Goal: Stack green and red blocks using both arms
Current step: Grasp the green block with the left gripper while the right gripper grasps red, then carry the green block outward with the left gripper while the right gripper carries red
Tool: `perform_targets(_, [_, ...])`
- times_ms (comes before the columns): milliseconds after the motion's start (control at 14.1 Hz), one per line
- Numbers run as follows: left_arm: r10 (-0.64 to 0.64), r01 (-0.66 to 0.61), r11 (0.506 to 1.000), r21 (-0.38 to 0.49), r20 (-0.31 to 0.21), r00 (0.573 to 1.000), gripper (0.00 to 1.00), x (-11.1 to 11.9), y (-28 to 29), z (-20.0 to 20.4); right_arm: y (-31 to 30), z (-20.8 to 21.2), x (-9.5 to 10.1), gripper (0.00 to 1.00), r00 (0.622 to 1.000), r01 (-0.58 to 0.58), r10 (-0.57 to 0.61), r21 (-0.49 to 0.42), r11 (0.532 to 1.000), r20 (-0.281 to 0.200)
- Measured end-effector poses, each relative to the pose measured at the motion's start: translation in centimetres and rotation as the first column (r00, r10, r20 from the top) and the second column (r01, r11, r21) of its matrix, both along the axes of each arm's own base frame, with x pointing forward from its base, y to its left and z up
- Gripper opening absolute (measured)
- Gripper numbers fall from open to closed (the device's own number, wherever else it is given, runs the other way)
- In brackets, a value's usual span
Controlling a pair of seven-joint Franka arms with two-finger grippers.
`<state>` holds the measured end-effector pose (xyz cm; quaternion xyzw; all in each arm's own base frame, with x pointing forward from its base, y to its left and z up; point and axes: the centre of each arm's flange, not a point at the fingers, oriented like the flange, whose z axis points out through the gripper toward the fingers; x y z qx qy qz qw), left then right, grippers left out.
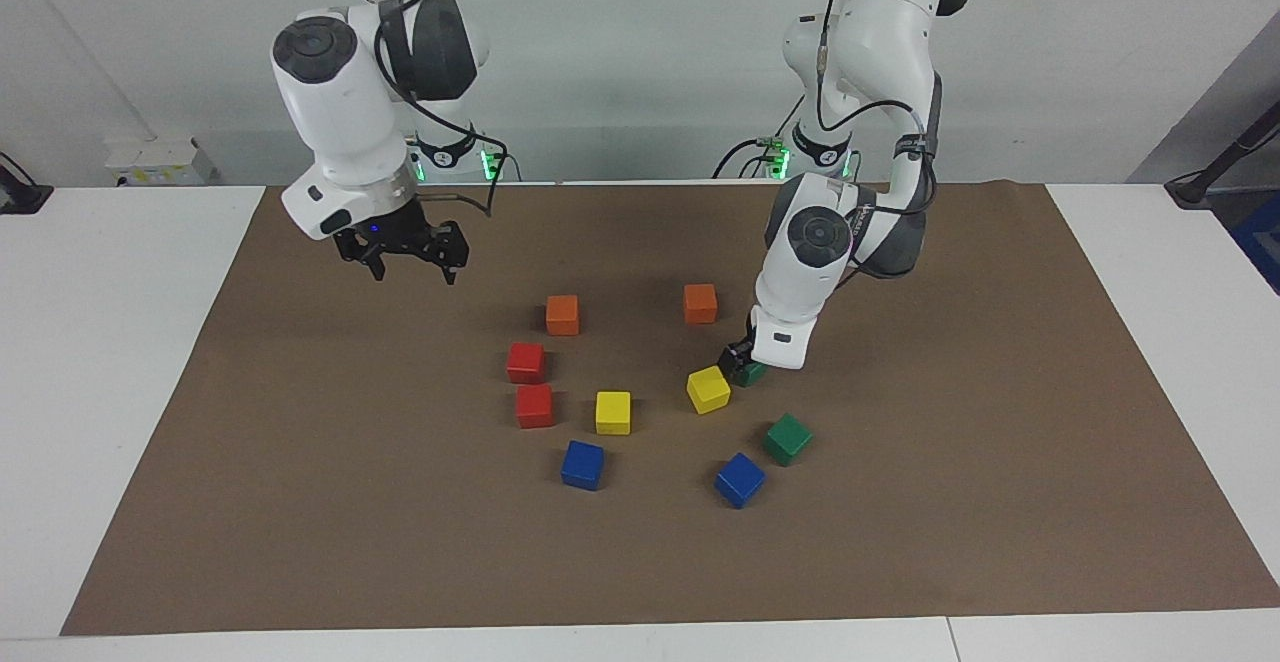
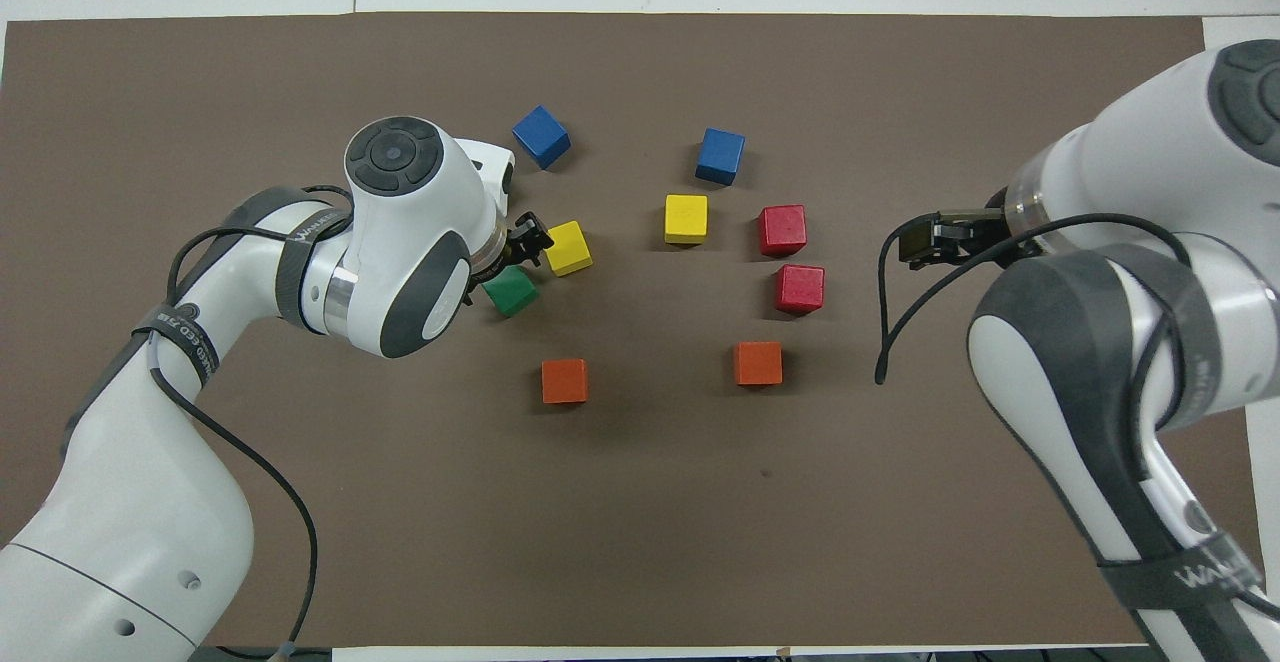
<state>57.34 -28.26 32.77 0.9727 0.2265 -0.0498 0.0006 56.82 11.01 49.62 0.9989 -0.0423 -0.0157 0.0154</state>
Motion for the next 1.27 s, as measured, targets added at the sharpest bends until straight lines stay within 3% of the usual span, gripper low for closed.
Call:
perform_targets(496, [0.025, -0.025, 1.0, -0.01, 0.022, 0.999, 1.0, -0.6, 0.0, -1.2, 6.9, -6.1, 1.0, 1.0, 0.998, -0.056, 0.056, -0.001, 0.998, -0.006])
perform_targets(1062, [0.046, -0.046, 0.999, -0.013, 0.028, 0.999, 1.0, -1.5, -1.1, -1.9, 8.8, -10.4, 1.3, 1.0, 0.997, -0.074, 0.074, 0.012, 0.997, 0.037])
perform_targets(1275, [0.044, -0.043, 0.999, -0.013, 0.037, 0.998, 0.69, -1.8, -1.7, -1.6, 9.8, -11.7, 1.5, 1.0, 0.996, -0.074, 0.074, 0.015, 0.997, 0.045])
